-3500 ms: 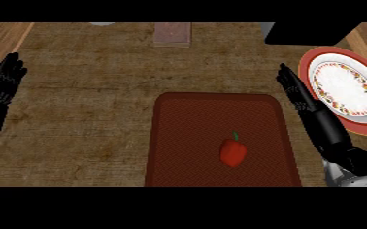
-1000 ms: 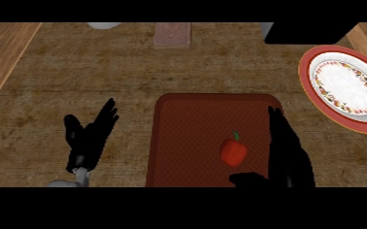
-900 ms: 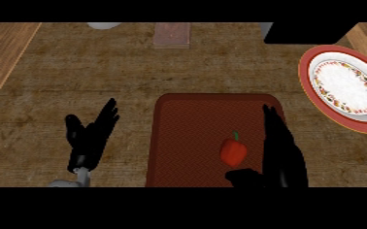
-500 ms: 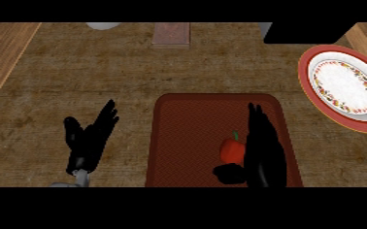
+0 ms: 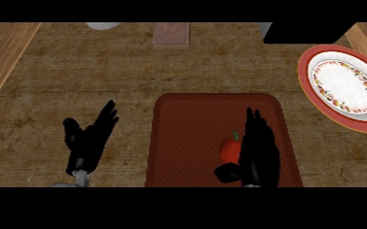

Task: Pick the bell pepper from the tray and place it in the plate

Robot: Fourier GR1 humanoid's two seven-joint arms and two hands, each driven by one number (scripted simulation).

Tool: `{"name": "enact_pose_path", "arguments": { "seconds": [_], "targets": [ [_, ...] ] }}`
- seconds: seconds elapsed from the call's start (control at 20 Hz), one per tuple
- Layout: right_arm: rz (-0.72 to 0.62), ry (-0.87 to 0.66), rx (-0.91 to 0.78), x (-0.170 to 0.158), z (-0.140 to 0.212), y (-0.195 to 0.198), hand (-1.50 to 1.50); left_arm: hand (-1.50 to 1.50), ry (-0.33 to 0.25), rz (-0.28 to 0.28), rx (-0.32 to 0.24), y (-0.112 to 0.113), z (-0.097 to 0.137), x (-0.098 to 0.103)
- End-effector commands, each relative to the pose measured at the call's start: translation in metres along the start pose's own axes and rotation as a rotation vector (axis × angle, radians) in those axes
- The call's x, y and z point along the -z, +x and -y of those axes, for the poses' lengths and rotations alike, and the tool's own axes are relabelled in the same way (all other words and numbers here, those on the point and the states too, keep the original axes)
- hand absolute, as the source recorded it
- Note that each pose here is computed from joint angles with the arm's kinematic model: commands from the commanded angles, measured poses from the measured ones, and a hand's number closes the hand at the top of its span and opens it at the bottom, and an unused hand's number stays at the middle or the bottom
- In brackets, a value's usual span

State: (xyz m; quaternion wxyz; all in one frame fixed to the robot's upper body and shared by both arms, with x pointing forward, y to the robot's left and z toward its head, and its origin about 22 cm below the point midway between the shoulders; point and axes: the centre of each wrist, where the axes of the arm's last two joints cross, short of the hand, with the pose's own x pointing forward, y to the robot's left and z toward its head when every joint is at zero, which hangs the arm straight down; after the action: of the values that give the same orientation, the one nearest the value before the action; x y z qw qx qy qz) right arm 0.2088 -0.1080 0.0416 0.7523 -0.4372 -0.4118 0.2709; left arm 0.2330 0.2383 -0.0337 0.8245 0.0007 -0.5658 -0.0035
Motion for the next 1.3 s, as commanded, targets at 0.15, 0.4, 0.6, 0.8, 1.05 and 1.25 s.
{"name": "enact_pose_path", "arguments": {
  "seconds": [0.15,0.4,0.6,0.8,1.05,1.25],
  "targets": [
    [-0.101,0.052,-0.004,0.028,-0.013,-0.009,-1.50,0.00,0.020,-0.019,-0.001,-0.006,0.001,0.000],
    [-0.104,0.137,-0.119,0.028,-0.037,0.005,1.50,0.00,0.007,-0.024,0.014,0.003,0.013,0.001],
    [-0.027,0.089,-0.163,0.018,-0.031,-0.001,1.50,0.00,-0.004,-0.004,-0.001,-0.009,0.009,-0.004],
    [-0.028,0.057,-0.166,0.036,-0.030,0.003,1.50,0.00,0.007,-0.021,0.006,0.000,-0.013,-0.005],
    [0.036,-0.084,-0.147,0.028,-0.037,-0.006,1.50,0.00,0.020,-0.015,-0.008,-0.007,-0.009,0.002],
    [0.303,-0.190,-0.058,0.001,-0.016,-0.015,1.50,0.00,0.022,-0.014,0.013,0.004,-0.014,0.004]
  ]
}}
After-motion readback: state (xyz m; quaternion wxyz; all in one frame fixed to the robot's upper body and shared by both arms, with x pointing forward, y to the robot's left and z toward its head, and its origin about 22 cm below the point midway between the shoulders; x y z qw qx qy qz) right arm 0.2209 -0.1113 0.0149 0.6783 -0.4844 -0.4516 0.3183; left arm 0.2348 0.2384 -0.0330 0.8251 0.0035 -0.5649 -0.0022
